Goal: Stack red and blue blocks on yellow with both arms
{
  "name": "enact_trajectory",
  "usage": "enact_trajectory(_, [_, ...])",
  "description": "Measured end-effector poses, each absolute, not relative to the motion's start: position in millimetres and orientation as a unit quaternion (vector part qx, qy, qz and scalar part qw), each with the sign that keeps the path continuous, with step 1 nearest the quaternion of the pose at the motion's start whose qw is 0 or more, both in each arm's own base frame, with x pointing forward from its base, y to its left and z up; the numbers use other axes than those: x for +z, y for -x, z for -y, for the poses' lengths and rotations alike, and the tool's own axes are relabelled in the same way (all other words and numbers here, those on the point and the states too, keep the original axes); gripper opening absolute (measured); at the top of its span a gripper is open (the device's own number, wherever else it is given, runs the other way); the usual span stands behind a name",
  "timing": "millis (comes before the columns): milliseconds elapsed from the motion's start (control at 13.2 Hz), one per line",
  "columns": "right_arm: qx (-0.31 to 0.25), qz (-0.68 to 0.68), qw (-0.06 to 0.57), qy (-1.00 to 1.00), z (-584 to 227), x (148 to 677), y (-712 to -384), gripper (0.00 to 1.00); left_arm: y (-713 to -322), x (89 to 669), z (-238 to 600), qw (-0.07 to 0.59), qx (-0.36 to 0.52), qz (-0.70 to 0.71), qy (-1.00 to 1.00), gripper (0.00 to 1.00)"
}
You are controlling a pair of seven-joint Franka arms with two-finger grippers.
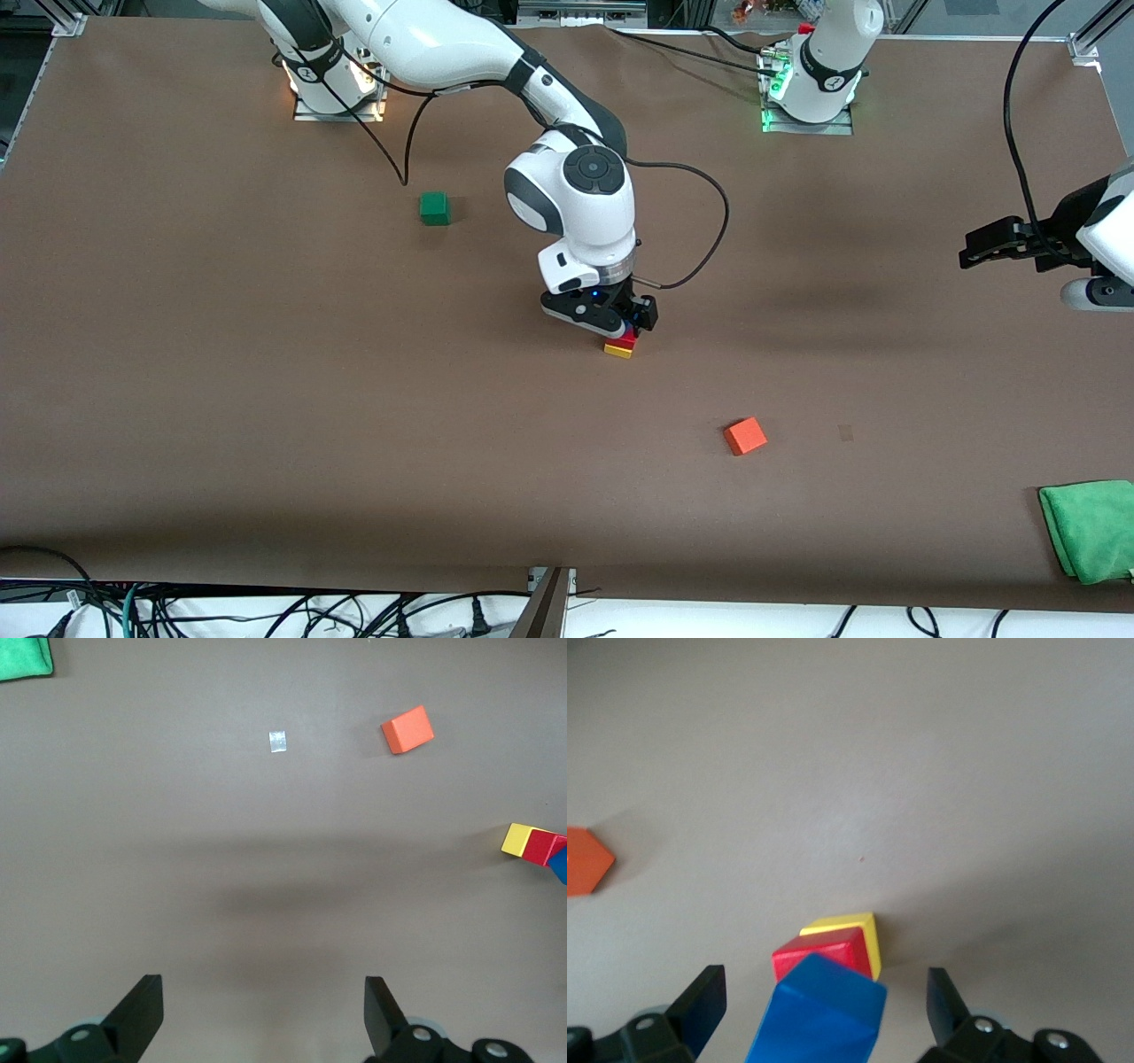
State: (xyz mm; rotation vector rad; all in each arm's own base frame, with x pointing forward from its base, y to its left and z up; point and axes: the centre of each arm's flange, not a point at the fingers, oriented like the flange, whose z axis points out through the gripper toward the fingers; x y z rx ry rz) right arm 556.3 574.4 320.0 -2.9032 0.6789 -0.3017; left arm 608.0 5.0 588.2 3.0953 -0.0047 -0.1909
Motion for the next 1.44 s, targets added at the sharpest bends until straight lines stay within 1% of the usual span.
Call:
enact_trajectory(151, [-0.093, -0.228, 0.055, 0.968, -540, 363, -581, 1.0, -608, 588, -4, 0.02, -0.061, 0.003, -0.998, 1.0])
enact_trajectory(227, [-0.079, -0.22, 0.051, 0.971, -514, 391, -595, 1.0, -608, 588, -3, 0.02, -0.061, 0.003, -0.998, 1.0])
enact_trajectory(454, [-0.037, -0.18, 0.044, 0.982, -405, 475, -637, 1.0, -608, 589, -2, 0.02, -0.061, 0.004, -0.998, 1.0])
enact_trajectory(605, [-0.007, -0.145, 0.024, 0.989, -336, 516, -644, 1.0, -608, 589, -2, 0.02, -0.061, 0.004, -0.998, 1.0])
enact_trajectory(756, [0.007, -0.107, 0.015, 0.994, -280, 549, -638, 1.0, -608, 589, -2, 0.02, -0.061, 0.003, -0.998, 1.0])
enact_trajectory(983, [0.022, -0.049, 0.003, 0.999, -183, 581, -608, 1.0, -608, 589, -4, 0.02, -0.06, 0.002, -0.998, 1.0])
enact_trajectory(1210, [0.016, -0.004, 0.012, 1.0, -112, 572, -573, 1.0, -608, 589, -9, 0.019, -0.06, -0.003, -0.998, 1.0])
enact_trajectory(1286, [0.017, 0.003, 0.014, 1.0, -104, 567, -566, 1.0, -608, 589, -13, 0.019, -0.06, -0.007, -0.998, 1.0])
enact_trajectory(1437, [0.015, 0.007, 0.016, 1.0, -105, 564, -564, 1.0, -607, 589, -21, 0.02, -0.06, -0.013, -0.998, 1.0])
